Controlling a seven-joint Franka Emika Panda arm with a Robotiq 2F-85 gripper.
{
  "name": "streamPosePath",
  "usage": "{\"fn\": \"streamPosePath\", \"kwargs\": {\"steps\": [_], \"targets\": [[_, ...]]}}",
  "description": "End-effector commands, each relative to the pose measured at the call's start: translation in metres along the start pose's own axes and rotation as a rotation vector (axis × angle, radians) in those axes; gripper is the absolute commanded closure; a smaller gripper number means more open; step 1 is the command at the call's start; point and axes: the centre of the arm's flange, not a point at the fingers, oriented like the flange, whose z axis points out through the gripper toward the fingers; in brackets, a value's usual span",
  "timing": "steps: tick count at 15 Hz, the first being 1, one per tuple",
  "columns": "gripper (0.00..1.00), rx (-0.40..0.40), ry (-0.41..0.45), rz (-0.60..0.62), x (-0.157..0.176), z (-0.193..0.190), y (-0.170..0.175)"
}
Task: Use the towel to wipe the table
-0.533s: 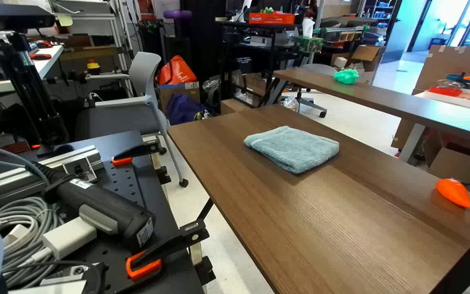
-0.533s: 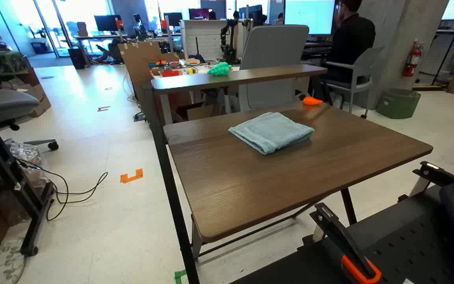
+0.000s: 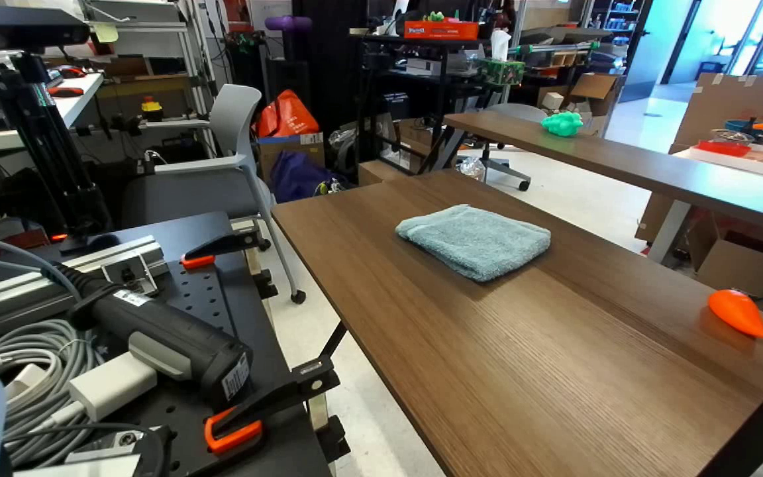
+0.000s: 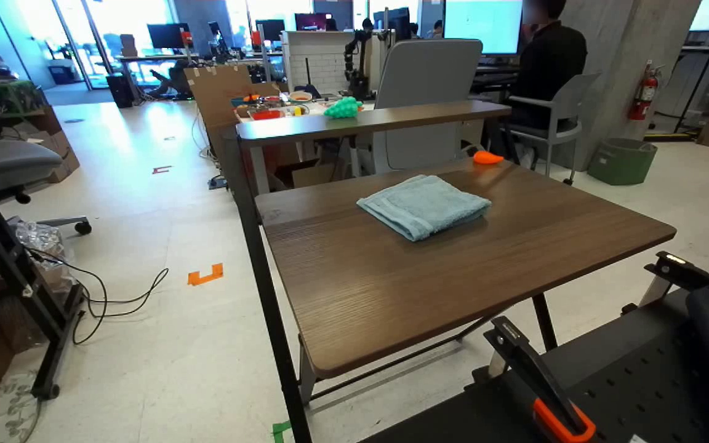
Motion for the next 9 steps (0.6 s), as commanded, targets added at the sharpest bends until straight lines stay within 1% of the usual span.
{"fn": "streamPosePath", "kwargs": {"steps": [1,2,3,5,7,9], "targets": [[0.00,0.113,0.113,0.122,0.065,0.011,0.008],[0.00,0.115,0.150,0.179,0.087,0.023,0.026],[0.00,0.118,0.191,0.228,0.101,0.030,0.041],[0.00,0.100,0.244,0.339,0.132,0.061,0.068],[0.00,0.054,0.272,0.452,0.160,0.096,0.103],[0.00,0.017,0.258,0.567,0.183,0.128,0.127]]}}
